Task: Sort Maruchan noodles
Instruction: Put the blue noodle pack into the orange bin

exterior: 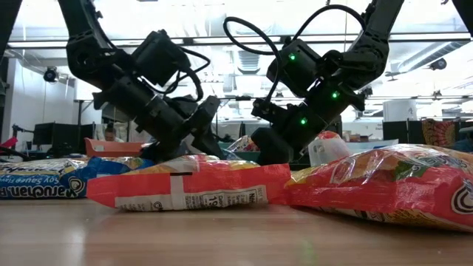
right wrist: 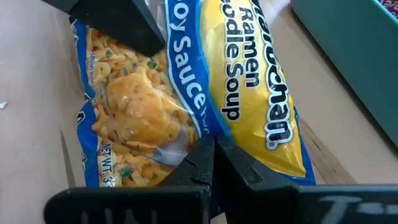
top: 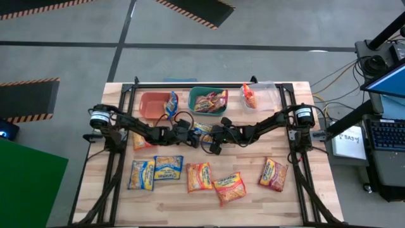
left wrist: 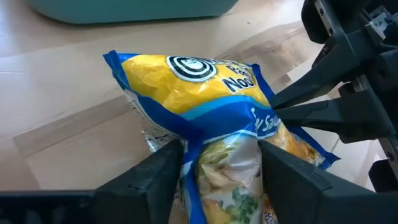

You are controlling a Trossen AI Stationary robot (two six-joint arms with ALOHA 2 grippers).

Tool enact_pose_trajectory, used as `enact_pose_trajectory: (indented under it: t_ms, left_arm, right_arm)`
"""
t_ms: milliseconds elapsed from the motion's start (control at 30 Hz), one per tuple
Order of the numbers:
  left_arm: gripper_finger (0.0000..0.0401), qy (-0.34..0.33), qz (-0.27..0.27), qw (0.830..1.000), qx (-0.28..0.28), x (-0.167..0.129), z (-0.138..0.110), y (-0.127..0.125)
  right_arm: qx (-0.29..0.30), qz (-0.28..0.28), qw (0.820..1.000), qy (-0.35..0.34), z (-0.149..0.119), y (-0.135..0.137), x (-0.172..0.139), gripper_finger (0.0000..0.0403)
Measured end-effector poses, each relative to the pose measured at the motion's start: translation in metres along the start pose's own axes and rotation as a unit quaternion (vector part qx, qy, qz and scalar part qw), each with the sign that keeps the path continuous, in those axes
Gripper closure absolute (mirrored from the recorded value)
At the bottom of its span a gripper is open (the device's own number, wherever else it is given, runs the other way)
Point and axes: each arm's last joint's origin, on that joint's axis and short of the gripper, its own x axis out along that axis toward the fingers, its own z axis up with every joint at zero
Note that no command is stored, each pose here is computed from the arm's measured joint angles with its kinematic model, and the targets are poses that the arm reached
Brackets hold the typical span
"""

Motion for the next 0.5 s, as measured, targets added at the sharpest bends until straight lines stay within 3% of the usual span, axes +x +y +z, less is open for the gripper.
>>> enact_pose_trajectory:
  t_ms: [333, 500]
  left_arm:
    - [0.0349, 0.004, -0.012, 1.0, 0.022, -0.004, 0.004, -0.004]
    - [0.0393, 0.008, -0.034, 0.998, 0.046, -0.012, 0.01, -0.009]
  right_arm:
    - [-0.005, 0.009, 1.0, -0.011, 0.012, -0.002, -0.016, 0.0394]
    - [-0.004, 0.007, 0.999, -0.031, 0.027, -0.005, -0.034, 0.0394]
